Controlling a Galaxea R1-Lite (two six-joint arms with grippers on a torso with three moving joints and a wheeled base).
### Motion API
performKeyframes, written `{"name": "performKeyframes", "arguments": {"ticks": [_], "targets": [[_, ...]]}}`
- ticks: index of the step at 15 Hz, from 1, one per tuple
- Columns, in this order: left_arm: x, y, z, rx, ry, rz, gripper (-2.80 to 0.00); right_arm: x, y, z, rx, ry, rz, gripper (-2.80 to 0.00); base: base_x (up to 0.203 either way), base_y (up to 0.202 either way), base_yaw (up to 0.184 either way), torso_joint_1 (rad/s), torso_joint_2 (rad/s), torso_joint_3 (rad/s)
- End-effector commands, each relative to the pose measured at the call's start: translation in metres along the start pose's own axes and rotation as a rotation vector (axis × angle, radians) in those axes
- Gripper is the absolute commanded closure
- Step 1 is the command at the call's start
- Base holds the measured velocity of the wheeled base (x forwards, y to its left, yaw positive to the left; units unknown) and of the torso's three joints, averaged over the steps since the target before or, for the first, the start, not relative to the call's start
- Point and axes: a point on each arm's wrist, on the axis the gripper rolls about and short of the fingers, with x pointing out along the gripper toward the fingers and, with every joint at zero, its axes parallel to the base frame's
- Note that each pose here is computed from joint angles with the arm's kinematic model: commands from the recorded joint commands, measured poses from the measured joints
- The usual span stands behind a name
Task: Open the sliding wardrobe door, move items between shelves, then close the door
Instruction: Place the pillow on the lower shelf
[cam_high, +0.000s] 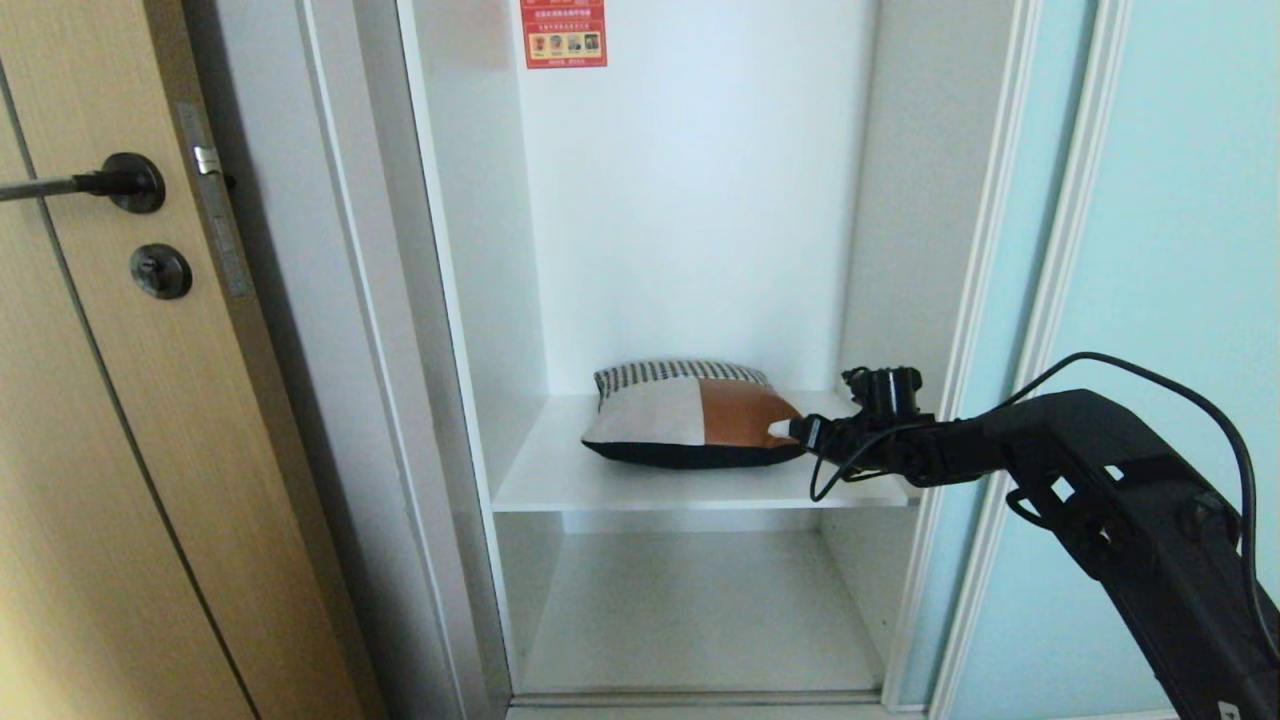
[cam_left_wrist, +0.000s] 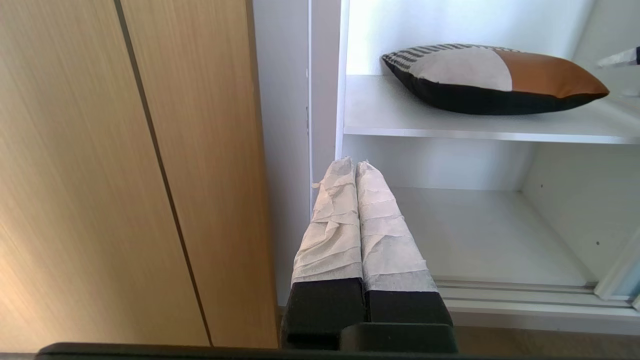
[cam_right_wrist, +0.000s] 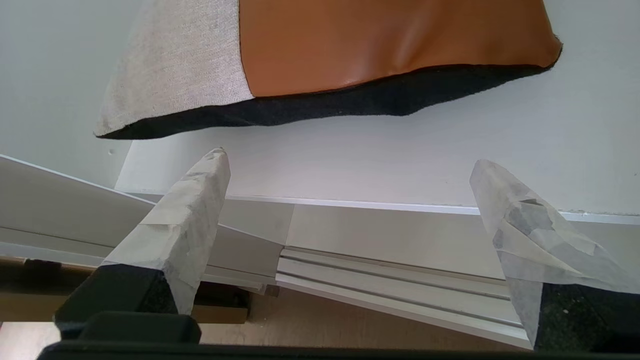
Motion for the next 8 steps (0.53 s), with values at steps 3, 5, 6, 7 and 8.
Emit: {"name": "performKeyframes", "arguments": {"ticks": [3,5,6,7,8], "targets": [[0.000,0.000,0.000,0.000,0.002,0.001,0.00,-0.001,0.002,0.002,0.000,-0.005,0.008,-2.80,0.045,0.000,-0.002,-0.002,0.00,0.000],[0.000,0.000,0.000,0.000,0.002,0.001,0.00,-0.001,0.001,0.002,0.002,-0.002,0.004,-2.80,0.195,0.000,0.000,0.007,0.00,0.001],[0.000,0.000,0.000,-0.001,0.002,0.001,0.00,0.000,-0.001,0.000,0.005,0.003,0.000,-2.80,0.177,0.000,0.001,0.002,0.00,-0.006],[0.000,0.000,0.000,-0.002,0.002,0.001,0.00,0.001,-0.004,-0.003,0.010,0.012,-0.008,-2.80,0.097,0.000,-0.001,0.005,0.00,0.004],[0.000,0.000,0.000,-0.002,0.002,0.001,0.00,0.002,-0.007,-0.006,0.017,0.027,-0.019,-2.80,0.000,0.000,0.000,0.000,0.00,0.000]]}}
